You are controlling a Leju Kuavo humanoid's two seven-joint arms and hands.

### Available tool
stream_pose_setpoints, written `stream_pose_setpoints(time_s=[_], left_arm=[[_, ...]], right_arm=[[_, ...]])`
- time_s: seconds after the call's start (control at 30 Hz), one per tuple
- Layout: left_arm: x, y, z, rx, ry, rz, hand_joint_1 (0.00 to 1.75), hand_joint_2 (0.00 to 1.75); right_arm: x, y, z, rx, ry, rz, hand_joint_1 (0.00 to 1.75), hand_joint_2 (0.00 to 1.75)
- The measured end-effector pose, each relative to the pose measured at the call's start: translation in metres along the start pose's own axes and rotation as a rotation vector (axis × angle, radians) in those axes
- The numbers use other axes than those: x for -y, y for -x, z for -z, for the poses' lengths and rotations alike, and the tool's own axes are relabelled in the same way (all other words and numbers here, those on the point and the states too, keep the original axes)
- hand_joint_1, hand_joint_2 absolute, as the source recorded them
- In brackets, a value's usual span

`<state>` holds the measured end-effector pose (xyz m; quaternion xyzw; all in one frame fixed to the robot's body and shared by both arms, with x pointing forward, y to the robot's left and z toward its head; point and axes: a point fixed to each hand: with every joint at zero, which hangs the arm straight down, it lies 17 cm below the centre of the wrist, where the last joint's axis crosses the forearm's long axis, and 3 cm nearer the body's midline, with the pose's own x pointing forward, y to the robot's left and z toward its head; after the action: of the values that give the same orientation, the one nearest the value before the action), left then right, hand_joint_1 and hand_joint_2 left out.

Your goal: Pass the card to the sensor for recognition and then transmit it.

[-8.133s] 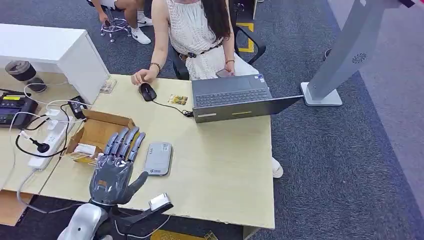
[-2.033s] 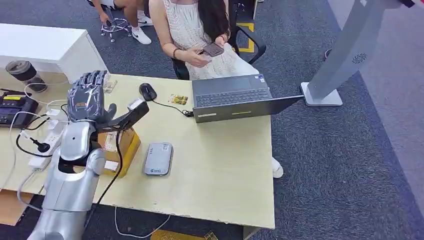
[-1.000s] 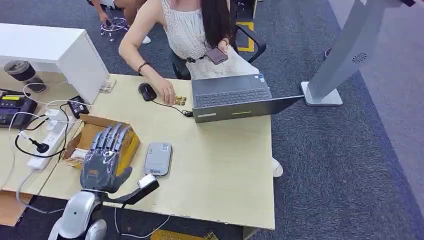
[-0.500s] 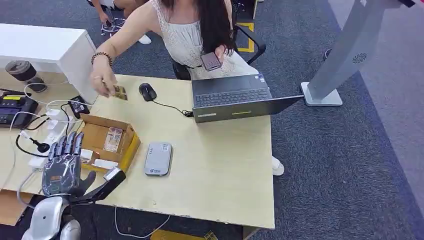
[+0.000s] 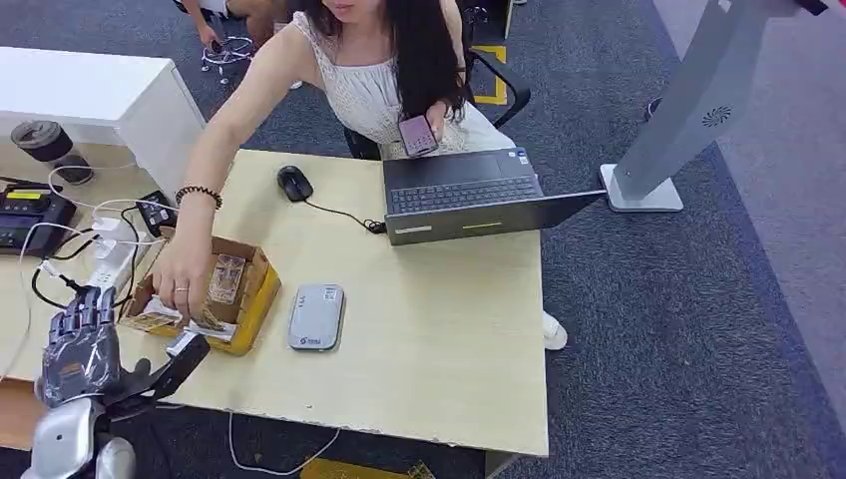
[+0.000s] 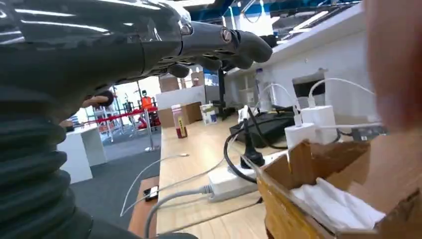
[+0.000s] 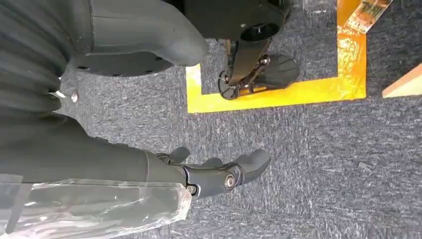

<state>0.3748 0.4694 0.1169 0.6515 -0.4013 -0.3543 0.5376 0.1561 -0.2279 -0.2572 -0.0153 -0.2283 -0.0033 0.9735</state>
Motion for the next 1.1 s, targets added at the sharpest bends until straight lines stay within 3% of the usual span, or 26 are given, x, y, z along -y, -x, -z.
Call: stream_pose_setpoints(time_s=[0.5,1.1], left_arm=[[0.01,-0.003,-0.001,-0.009,0.029,-0.001,0.0,1.75],[-0.002,-0.108,-0.002,0.174,0.017,-0.05,0.0,1.75]], right_arm=[[-0.002,-0.002,0.0,0.003,-0.005,-0.012,0.0,1.75],[-0.007,-0.006,0.0,0.007,-0.009,-0.004,0.0,1.75]])
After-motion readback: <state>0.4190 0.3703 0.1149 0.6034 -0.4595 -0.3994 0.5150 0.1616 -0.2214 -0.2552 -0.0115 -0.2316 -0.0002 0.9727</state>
